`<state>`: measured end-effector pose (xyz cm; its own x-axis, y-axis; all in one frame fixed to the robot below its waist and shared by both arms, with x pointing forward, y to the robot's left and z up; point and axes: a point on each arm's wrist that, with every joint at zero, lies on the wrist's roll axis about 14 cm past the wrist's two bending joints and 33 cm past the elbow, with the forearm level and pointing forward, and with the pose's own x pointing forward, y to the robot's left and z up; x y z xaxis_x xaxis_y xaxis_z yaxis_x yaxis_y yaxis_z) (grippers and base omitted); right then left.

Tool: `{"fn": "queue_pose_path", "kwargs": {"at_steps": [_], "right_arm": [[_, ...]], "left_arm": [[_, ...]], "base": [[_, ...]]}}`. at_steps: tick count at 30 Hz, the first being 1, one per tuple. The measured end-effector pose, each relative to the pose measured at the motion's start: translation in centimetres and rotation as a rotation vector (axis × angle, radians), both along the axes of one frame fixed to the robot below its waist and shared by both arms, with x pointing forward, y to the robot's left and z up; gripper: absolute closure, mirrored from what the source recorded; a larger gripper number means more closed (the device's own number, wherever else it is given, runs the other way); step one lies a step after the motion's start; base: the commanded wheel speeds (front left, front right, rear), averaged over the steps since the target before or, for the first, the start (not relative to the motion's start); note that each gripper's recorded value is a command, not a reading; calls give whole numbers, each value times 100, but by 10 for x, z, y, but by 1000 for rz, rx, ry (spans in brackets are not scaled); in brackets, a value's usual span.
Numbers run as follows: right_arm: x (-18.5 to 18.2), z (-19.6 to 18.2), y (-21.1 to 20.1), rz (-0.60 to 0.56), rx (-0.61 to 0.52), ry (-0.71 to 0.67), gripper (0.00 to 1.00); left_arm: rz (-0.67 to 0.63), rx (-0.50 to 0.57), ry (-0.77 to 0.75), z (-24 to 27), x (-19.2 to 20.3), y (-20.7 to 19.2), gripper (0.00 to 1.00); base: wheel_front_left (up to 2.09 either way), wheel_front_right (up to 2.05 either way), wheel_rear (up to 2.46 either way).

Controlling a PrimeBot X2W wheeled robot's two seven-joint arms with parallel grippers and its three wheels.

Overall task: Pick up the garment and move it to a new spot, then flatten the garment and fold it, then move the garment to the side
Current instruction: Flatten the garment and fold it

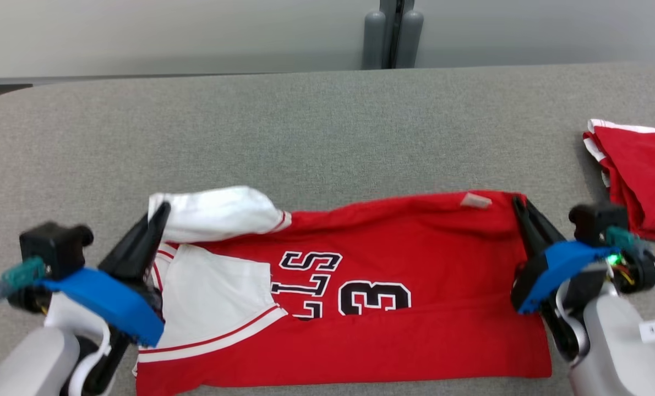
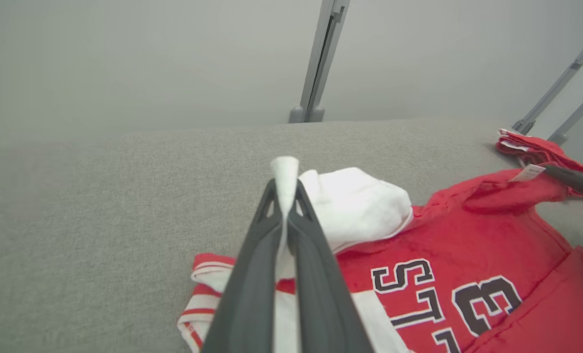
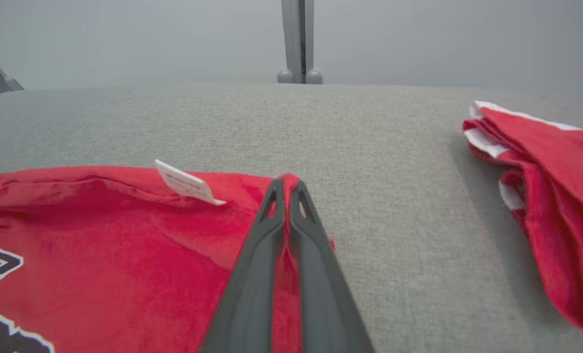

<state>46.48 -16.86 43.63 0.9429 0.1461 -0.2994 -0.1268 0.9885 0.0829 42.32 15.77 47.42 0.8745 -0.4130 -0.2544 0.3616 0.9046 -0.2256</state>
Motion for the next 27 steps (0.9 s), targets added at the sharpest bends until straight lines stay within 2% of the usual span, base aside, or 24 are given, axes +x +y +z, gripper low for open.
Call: {"fn": "queue_pose_path", "kwargs": {"at_steps": [10,15,16,17,18,19,20,21,25,27], "right_arm": [[-59,-3,1,-46,45,3,100],[-71,-4,-5,-69,47,12,100],[-72,-4,-7,-75,47,11,100],[-72,-4,-7,-75,47,11,90],[-73,-4,-9,-81,43,6,72],[-74,-2,-14,-98,41,-8,62],[-76,-2,-17,-109,39,-12,25],[-78,-3,-20,-116,40,-12,0],[-88,-7,-26,-146,69,-18,0],[-94,-9,-30,-162,76,-17,0]], "left_arm": [[142,-92,87,-37,-53,14,100],[185,-130,118,-53,-65,13,100],[193,-138,119,-55,-66,13,95],[193,-138,119,-55,-66,13,71],[203,-154,115,-56,-67,14,54],[211,-185,118,-57,-72,12,26],[219,-200,122,-59,-75,12,0],[232,-210,120,-59,-77,13,0],[297,-257,79,-50,-79,21,0],[352,-287,7,-32,-72,31,0]], "base": [[0,0,0],[0,0,0],[0,0,0],[0,0,0],[0,0,0],[0,0,0],[0,0,0],[0,0,0],[0,0,0],[0,0,0]]}}
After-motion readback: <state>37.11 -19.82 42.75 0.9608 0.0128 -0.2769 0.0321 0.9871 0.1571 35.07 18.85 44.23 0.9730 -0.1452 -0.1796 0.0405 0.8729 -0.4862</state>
